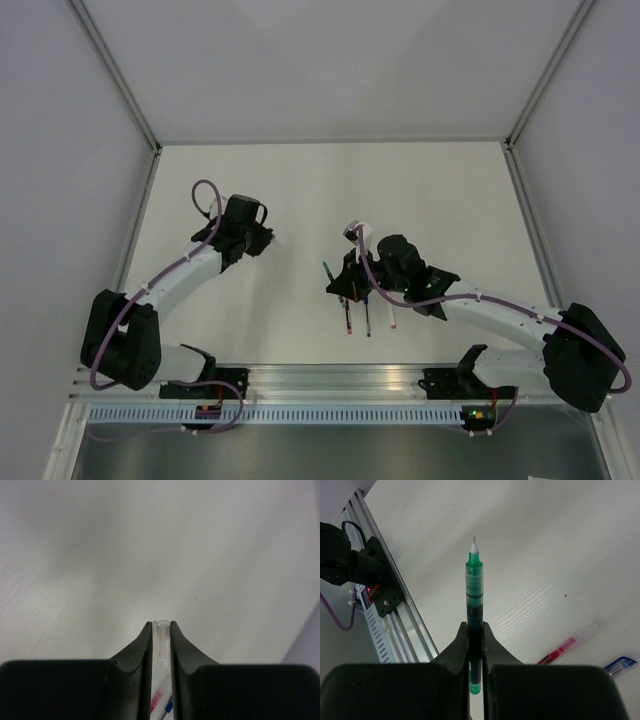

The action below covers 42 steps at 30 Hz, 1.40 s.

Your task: Insert the pens into the pen caps

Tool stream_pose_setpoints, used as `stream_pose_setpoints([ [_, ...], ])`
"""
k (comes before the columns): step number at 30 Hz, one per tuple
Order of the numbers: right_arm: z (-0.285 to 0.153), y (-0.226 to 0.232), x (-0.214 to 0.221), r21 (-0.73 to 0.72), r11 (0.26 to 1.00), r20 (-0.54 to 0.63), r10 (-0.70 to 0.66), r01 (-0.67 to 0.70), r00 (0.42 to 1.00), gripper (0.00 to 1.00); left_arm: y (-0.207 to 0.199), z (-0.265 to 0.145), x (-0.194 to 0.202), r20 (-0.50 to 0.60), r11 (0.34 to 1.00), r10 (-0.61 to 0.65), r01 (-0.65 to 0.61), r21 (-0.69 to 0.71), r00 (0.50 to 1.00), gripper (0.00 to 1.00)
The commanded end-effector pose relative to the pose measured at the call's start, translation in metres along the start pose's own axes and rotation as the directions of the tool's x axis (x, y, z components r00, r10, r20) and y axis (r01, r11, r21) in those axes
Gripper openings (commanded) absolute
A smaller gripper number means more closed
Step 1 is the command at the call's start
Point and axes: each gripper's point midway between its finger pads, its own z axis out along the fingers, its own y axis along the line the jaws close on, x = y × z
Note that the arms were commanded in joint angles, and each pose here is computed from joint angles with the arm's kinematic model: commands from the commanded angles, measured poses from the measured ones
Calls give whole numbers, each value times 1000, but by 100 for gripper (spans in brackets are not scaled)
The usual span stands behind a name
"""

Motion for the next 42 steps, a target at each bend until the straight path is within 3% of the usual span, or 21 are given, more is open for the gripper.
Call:
stream_pose_setpoints([
  [1, 9, 26, -16, -144, 989, 26, -16, 20, 1000, 0, -93, -55, 4, 24, 891, 144, -140, 433, 989, 2],
  [2, 12, 28, -15, -158, 987, 24, -11, 14, 1000, 0, -98, -61, 17, -2, 856, 183, -159, 491, 983, 2],
  [3, 12, 31, -12, -177, 984, 14, -6, 8, 1000, 0, -119, -77, 21, 42, 783, 213, -196, 590, 976, 2],
  [6, 14, 34, -12, -189, 982, 16, -2, 5, 1000, 0, -132, -105, 38, 60, 655, 311, -260, 709, 949, 2],
  [8, 14, 34, -14, -184, 983, 34, -1, 7, 999, 0, -143, -134, 46, 103, 496, 342, -273, 824, 934, 2],
  [18, -1, 33, -33, -146, 989, 149, 2, 20, 989, 0, -148, -211, 63, 263, 114, 376, -326, 939, 889, 2],
  [26, -18, 40, -48, -156, 988, 248, 14, 25, 969, 0, -135, -245, 71, 322, -63, 316, -319, 946, 892, 2],
  [33, -43, 55, -76, -170, 984, 342, 0, 61, 940, 0, -127, -268, 67, 329, -139, 237, -304, 943, 914, 2],
  [42, -69, 72, -102, -182, 978, 420, -19, 104, 908, 0, -152, -318, 56, 382, -269, 225, -320, 909, 896, 2],
])
